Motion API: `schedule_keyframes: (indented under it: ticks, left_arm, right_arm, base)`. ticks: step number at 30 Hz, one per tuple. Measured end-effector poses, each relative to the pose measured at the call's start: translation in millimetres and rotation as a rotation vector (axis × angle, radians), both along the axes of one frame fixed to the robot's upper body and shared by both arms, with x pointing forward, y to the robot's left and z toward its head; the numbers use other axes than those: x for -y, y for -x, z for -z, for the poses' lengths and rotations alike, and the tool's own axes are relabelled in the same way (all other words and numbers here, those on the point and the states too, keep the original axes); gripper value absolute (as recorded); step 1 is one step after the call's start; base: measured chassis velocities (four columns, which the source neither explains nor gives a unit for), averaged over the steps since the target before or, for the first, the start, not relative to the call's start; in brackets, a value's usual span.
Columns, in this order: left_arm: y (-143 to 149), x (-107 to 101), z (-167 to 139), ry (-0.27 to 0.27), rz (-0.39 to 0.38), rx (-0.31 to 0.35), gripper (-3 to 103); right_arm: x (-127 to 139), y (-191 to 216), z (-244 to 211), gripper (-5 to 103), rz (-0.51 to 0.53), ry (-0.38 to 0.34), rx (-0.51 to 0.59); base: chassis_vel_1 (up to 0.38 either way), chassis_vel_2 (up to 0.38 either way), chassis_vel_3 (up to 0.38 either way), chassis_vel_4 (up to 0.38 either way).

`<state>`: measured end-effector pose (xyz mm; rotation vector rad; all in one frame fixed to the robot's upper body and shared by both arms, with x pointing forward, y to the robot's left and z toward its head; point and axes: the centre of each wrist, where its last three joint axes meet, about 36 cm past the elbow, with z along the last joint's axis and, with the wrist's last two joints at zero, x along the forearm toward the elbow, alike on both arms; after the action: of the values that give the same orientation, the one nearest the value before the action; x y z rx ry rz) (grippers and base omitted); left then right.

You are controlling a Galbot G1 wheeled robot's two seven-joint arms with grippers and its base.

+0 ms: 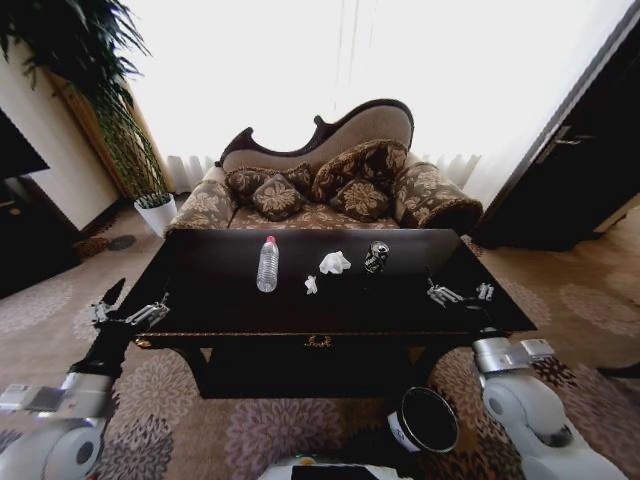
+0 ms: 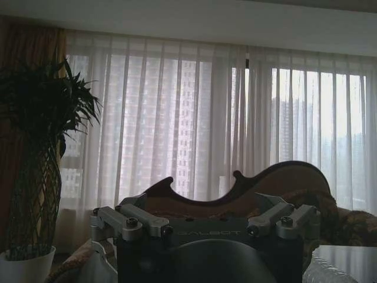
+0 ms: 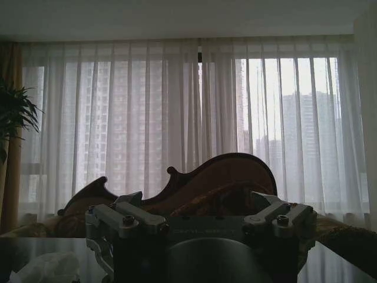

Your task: Move to the front of the table and place the trash on the table into the trash bin.

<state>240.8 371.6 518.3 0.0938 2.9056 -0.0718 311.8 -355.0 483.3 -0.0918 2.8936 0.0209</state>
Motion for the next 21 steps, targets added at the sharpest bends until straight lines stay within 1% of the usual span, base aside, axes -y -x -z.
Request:
schedule_keyframes:
  ticks: [4,6,8,9,10,12,15,16,17,18,20,21]
  left_arm:
    - [-1.0,4.7,1.0,-0.012,0.019,-0.008,100]
    - [-4.8,9.0,-4.1,-0.023,0.05,-0.006,100]
    - [-8.7,12.1,-11.5,-0.021,0.075,-0.005,100]
    - [-10.9,14.1,-16.9,-0.017,0.091,-0.007,100]
    - [-10.9,14.1,-16.9,-0.017,0.091,-0.007,100]
    - [-12.6,18.1,-29.1,-0.007,0.119,-0.02,100]
    - [-9.0,19.5,-41.4,0.004,0.114,-0.054,100]
    - [-9.0,19.5,-41.4,0.004,0.114,-0.054,100]
    - [-8.3,20.6,-47.4,0.014,0.111,-0.068,100]
    - [-11.0,22.2,-53.5,0.027,0.121,-0.074,100]
    - [-13.5,23.5,-57.8,0.032,0.135,-0.072,100]
    - [-17.5,25.7,-64.2,0.04,0.155,-0.073,100]
  right_arm:
    - [-0.9,1.2,0.1,100,0.0,-0.001,0.002]
    - [-1.6,2.2,-1.9,100,0.0,-0.001,0.01]
    - [-1.7,3.6,-5.2,100,0.002,0.002,0.02]
    - [-1.6,4.6,-8.5,100,0.003,0.007,0.029]
    - [-1.6,4.6,-8.5,100,0.003,0.007,0.029]
    - [-4.8,6.5,-20.6,100,-0.007,0.019,0.058]
    - [-13.9,6.3,-38.3,100,-0.042,0.009,0.064]
    - [-13.9,6.3,-38.3,100,-0.042,0.009,0.064]
    - [-19.2,6.6,-46.1,100,-0.066,0.001,0.062]
    - [-22.2,9.6,-50.6,100,-0.077,-0.005,0.062]
    - [-23.6,11.9,-53.1,100,-0.081,-0.008,0.064]
    - [-24.8,15.3,-56.6,100,-0.085,-0.01,0.069]
  base:
    - [0.024,-0.025,-0.023,0.031]
    - [0.02,-0.025,-0.023,0.017]
    - [0.0,0.0,0.0,0.0]
    - [0.0,0.0,0.0,0.0]
    - [0.0,0.0,0.0,0.0]
    - [0.0,0.0,0.0,0.0]
    - [0.0,0.0,0.0,0.0]
    - [0.0,0.0,0.0,0.0]
    - [0.0,0.0,0.0,0.0]
    - [0.0,0.0,0.0,0.0]
    - [0.0,0.0,0.0,0.0]
    - [0.0,0.0,0.0,0.0]
